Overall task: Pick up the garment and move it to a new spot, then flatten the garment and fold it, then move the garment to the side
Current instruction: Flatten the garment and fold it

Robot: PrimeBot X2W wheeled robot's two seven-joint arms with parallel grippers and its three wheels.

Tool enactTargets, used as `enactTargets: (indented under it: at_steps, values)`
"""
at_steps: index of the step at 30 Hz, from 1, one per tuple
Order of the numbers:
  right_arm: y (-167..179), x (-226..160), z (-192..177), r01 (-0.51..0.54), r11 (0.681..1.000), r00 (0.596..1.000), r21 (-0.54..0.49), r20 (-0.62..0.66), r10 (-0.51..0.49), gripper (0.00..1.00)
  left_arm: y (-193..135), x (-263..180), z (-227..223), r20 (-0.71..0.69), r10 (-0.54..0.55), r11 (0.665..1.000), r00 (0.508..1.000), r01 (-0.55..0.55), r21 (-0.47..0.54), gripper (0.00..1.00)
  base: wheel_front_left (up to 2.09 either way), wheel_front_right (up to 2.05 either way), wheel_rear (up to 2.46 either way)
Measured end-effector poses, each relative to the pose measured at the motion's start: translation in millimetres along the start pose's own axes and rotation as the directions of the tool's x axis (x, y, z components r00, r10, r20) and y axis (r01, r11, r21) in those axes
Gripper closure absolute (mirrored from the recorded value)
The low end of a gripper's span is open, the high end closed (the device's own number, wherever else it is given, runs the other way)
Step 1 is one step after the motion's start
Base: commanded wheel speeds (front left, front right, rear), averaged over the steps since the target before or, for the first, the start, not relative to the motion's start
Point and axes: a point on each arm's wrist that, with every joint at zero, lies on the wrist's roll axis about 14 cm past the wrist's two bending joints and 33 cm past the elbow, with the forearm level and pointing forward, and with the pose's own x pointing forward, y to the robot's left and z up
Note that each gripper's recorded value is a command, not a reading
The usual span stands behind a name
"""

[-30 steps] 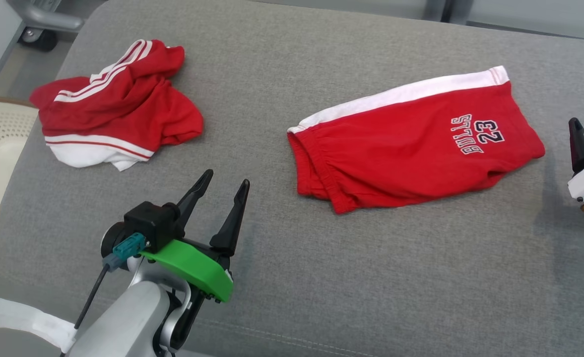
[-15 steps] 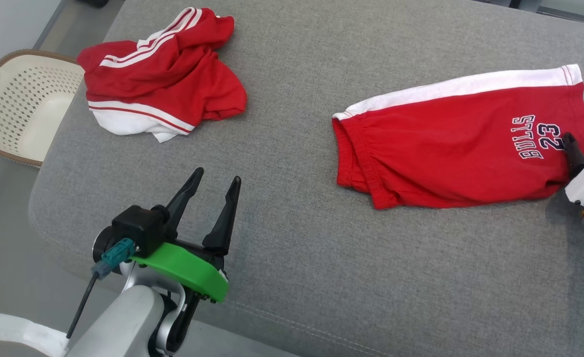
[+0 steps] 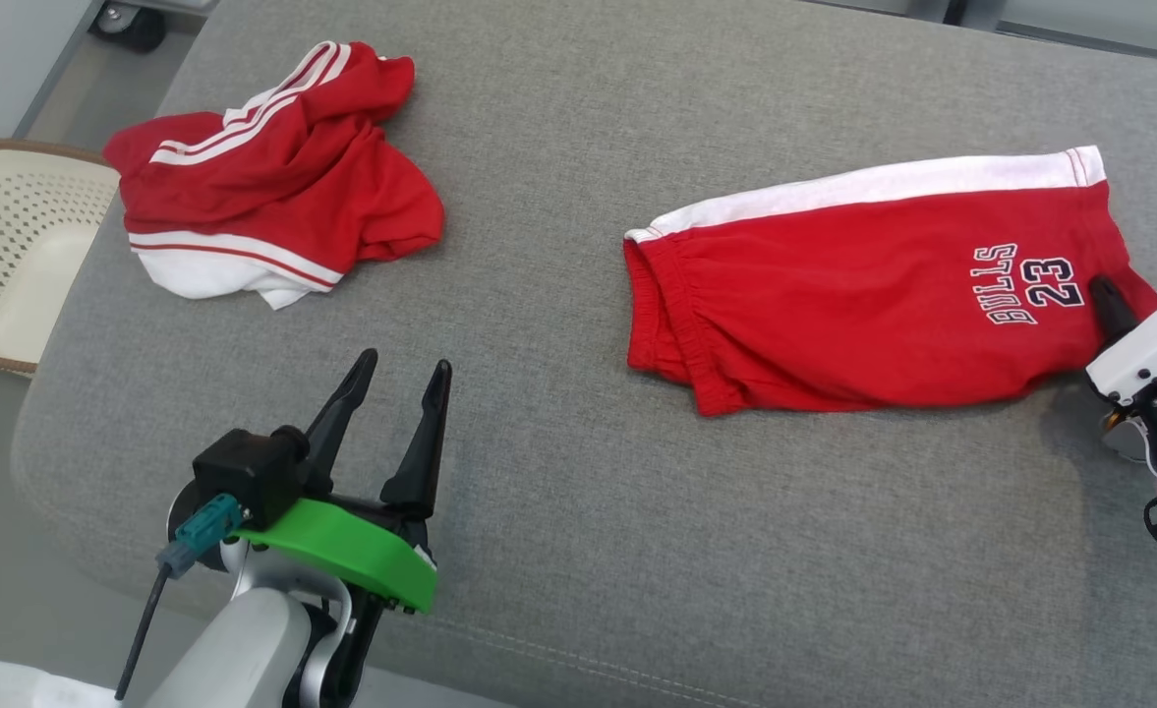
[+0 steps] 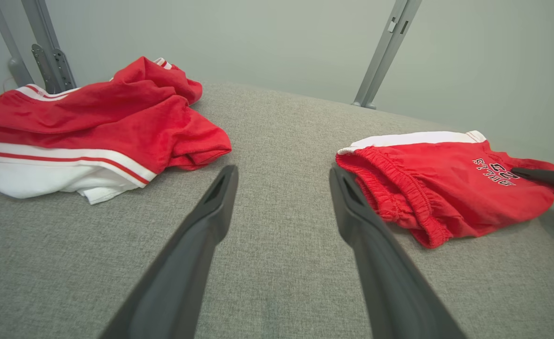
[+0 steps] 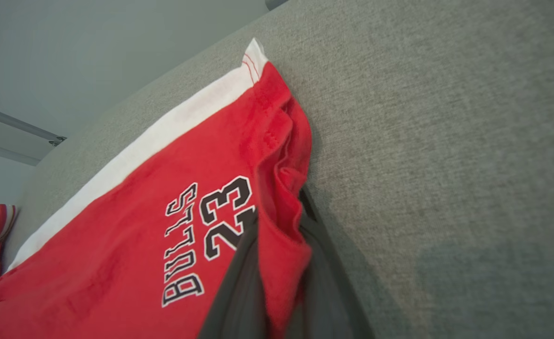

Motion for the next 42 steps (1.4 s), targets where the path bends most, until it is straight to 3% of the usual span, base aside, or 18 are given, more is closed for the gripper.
enactTargets:
  at_steps: [6,11,17,18,19,21,23,30,41,42]
  values:
    - [-17.1,-24.4,-5.0,0.028,0.996,0.999,0.081,0.015,-0.029,1.0,-6.7,-5.7,-13.6,-0.033,-0.014,1.0,0.999,0.013,-0.024,0.0,0.0,0.0,0.0]
    - [-45.7,-54.8,-23.3,0.088,0.991,0.996,0.104,0.005,-0.089,1.0,-16.5,-3.7,-18.6,-0.047,-0.052,0.998,0.998,0.051,-0.026,0.0,0.0,0.0,0.0]
    - [-56.1,-85.0,-38.9,0.1,0.99,0.995,0.095,0.015,-0.102,1.0,-24.2,-5.2,-28.1,-0.078,-0.091,0.996,0.993,0.09,-0.018,0.0,0.0,0.0,0.0]
    - [-57.6,-89.1,-38.7,0.102,0.992,0.994,0.072,0.024,-0.104,0.93,-27.1,-5.0,-30.0,-0.083,-0.101,0.995,0.991,0.1,-0.017,0.0,0.0,0.0,0.0]
    - [-60.2,-93.6,-39.6,0.108,0.993,0.994,0.044,0.023,-0.109,0.77,-30.9,-4.1,-31.0,-0.086,-0.113,0.994,0.99,0.112,-0.019,0.0,0.0,0.0,0.0]
    - [-65.4,-102.0,-37.8,0.121,0.992,0.991,0.044,0.046,-0.123,0.61,-38.5,-2.0,-32.0,-0.088,-0.137,0.99,0.987,0.136,-0.02,0.0,0.0,0.0,0.0]
    - [-69.9,-109.4,-32.7,0.132,0.99,0.988,0.049,0.073,-0.135,0.0,-46.4,-0.2,-32.5,-0.088,-0.162,0.987,0.983,0.161,-0.019,0.0,0.0,0.0,0.0]
    - [-82.4,-128.1,-21.0,0.161,0.985,0.977,0.059,0.133,-0.167,0.0,-70.4,-1.0,-31.2,-0.082,-0.235,0.972,0.969,0.234,-0.019,0.0,0.0,0.0,0.0]
    - [-76.4,-114.3,-33.5,0.159,0.983,0.982,0.088,0.089,-0.167,0.0,-63.7,-3.4,-32.5,-0.086,-0.217,0.976,0.972,0.217,-0.01,0.0,0.0,0.0,0.0]
    - [-75.7,-112.1,-34.9,0.162,0.982,0.982,0.097,0.079,-0.17,0.17,-62.6,-3.8,-32.5,-0.086,-0.214,0.977,0.973,0.214,-0.01,0.0,0.0,0.0,0.0]
